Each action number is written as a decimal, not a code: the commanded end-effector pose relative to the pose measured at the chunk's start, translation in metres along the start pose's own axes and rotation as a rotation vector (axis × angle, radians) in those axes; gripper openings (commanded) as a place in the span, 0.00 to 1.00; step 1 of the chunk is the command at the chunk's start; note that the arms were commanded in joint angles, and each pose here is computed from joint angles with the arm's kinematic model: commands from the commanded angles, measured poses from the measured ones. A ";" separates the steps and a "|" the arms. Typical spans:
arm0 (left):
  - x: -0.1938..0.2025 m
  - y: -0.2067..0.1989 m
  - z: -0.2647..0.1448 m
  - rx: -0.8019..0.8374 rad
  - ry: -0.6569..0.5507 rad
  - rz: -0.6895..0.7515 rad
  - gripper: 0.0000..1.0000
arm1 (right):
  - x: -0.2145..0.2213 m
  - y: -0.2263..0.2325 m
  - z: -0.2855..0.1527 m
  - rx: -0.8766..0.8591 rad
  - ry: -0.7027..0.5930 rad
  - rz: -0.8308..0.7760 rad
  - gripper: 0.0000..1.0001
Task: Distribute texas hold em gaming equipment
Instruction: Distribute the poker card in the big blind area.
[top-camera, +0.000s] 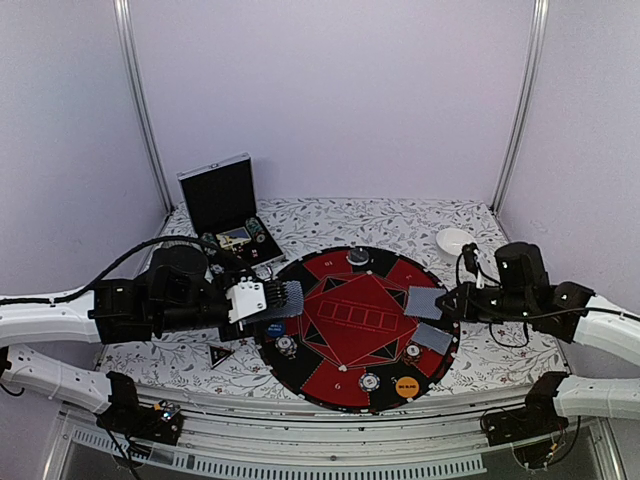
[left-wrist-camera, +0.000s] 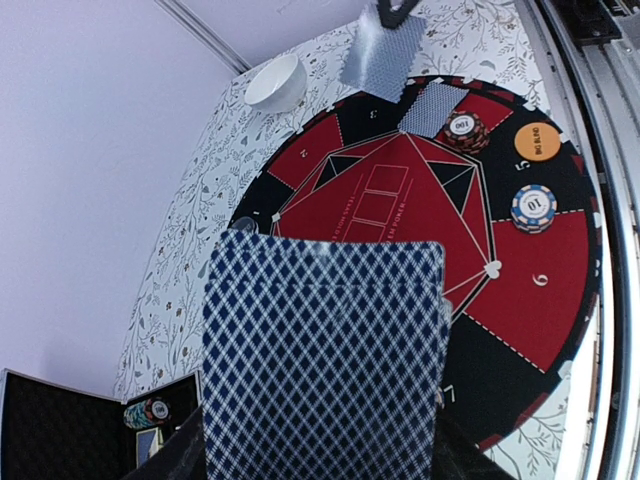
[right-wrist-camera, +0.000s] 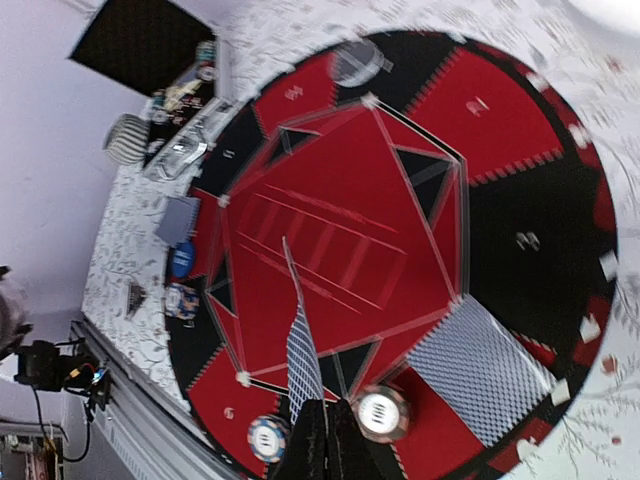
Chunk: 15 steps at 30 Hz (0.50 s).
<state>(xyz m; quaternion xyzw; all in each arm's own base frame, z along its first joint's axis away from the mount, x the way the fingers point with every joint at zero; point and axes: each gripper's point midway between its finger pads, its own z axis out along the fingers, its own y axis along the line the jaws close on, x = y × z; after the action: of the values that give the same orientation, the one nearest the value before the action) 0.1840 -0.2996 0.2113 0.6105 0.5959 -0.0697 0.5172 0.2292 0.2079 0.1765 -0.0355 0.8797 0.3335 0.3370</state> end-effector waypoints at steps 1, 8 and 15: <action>-0.005 0.007 -0.002 -0.014 -0.024 -0.010 0.56 | 0.026 -0.062 -0.001 0.134 -0.034 0.215 0.02; -0.005 0.007 -0.003 -0.016 -0.022 -0.010 0.56 | 0.043 -0.088 0.018 0.129 -0.028 0.294 0.02; -0.005 0.007 -0.003 -0.015 -0.023 -0.011 0.56 | 0.062 -0.101 0.028 0.136 0.016 0.339 0.03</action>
<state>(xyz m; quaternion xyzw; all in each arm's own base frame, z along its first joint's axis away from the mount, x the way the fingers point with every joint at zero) 0.1839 -0.2997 0.2113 0.6105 0.5958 -0.0701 0.5171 0.2244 0.1534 0.0688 0.1234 0.9065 0.3003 0.2699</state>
